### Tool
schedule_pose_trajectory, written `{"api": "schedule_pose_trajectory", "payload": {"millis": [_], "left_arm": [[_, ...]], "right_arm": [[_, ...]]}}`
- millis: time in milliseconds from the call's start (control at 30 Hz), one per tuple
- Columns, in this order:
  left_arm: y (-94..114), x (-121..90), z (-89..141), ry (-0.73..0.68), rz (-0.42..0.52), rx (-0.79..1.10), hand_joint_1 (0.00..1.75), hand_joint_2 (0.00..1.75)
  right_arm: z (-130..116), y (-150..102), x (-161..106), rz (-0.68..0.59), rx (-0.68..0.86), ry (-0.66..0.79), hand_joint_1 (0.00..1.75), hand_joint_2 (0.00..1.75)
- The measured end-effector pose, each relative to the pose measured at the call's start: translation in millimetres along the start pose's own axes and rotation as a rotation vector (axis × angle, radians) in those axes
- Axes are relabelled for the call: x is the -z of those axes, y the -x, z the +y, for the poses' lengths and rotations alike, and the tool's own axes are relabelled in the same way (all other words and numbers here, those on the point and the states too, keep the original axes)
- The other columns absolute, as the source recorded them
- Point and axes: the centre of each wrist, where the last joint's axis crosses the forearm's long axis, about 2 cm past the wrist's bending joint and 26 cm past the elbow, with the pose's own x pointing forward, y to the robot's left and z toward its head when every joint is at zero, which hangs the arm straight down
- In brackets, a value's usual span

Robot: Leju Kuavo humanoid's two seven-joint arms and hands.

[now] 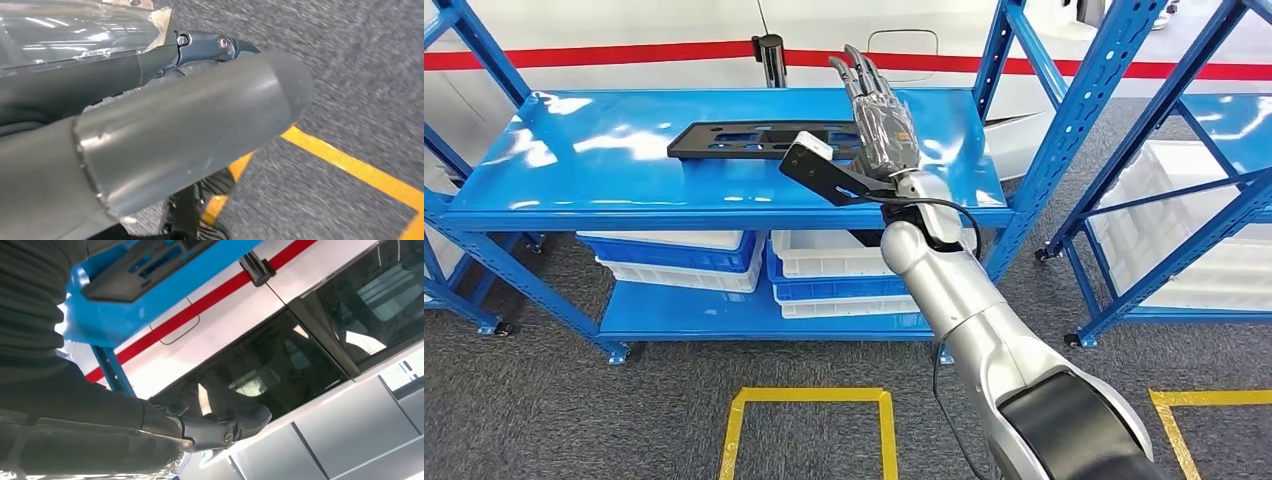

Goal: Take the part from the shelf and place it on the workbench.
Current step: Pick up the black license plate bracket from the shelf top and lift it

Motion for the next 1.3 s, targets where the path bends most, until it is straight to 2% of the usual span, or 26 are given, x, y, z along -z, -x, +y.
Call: {"api": "schedule_pose_trajectory", "payload": {"millis": [1000,1133,1300], "left_arm": [[2.0,0.5,3.5,-0.002,0.009,-0.078,0.00,0.00],[2.4,-0.3,1.4,-0.009,0.020,-0.084,0.00,0.00],[4.0,-1.1,1.5,-0.028,0.035,-0.093,0.00,0.00]], "right_arm": [[-0.5,0.3,2.7,0.002,0.002,0.000,0.00,1.75],[-2.3,8.6,-1.4,0.020,-0.008,-0.007,0.00,1.75],[-3.9,1.8,2.4,0.007,0.002,0.003,0.00,1.75]]}}
